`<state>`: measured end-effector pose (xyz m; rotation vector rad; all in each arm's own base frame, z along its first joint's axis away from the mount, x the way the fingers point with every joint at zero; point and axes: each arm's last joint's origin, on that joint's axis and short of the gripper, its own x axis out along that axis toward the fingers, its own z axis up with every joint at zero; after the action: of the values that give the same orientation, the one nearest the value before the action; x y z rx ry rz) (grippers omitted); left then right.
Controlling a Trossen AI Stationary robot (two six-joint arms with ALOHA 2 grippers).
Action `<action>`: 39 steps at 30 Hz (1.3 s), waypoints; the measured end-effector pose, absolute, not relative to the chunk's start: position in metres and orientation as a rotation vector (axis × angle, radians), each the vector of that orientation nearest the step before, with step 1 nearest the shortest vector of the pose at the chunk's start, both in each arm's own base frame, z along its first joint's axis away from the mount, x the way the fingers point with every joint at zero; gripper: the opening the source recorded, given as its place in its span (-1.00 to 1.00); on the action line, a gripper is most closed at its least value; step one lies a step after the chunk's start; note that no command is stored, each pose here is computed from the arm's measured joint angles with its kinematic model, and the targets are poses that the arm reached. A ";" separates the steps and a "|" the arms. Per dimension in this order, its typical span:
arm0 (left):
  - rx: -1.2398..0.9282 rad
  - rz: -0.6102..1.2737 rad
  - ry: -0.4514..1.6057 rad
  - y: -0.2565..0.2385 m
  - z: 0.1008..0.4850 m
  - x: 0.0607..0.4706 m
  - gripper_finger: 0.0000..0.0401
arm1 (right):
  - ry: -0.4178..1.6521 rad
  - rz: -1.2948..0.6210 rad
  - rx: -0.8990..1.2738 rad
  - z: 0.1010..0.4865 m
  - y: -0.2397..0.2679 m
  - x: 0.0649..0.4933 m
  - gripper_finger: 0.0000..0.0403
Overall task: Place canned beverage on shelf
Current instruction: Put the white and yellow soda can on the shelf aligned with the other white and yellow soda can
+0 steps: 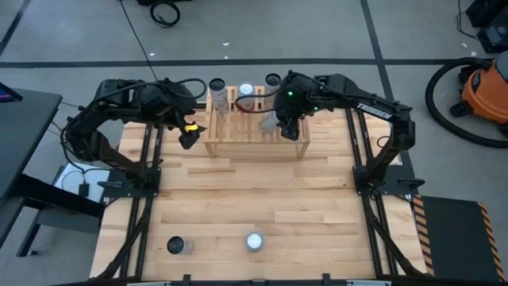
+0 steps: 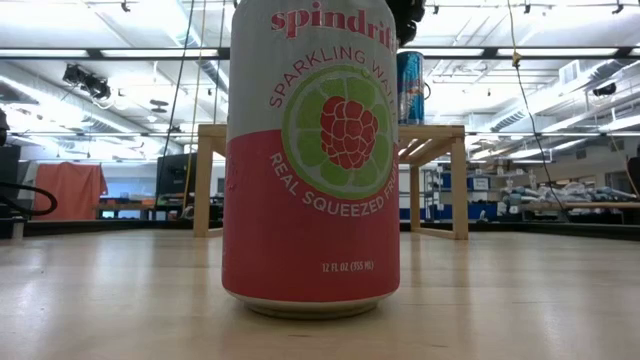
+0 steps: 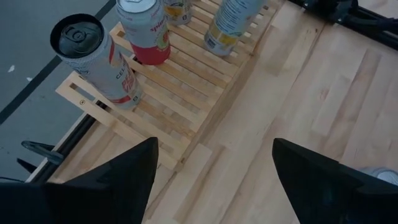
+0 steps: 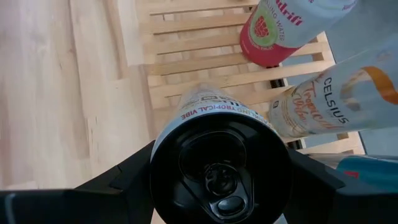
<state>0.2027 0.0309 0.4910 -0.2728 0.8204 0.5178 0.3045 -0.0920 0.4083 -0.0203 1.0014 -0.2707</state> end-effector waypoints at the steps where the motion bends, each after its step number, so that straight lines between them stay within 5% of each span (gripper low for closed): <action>1: -0.272 0.517 0.821 0.031 0.491 0.203 0.58 | 1.001 -0.270 -0.021 0.409 -0.092 0.305 0.32; 12: -0.272 0.517 0.821 0.031 0.491 0.203 0.58 | 0.904 -0.253 -0.042 0.444 -0.089 0.294 0.32; 39: -0.271 0.517 0.821 0.031 0.491 0.203 0.59 | 1.084 -0.246 -0.017 0.432 -0.108 0.317 0.32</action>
<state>0.2025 0.0309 0.4910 -0.2707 0.8208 0.5174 0.3167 -0.1078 0.4322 -0.0170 1.0838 -0.2465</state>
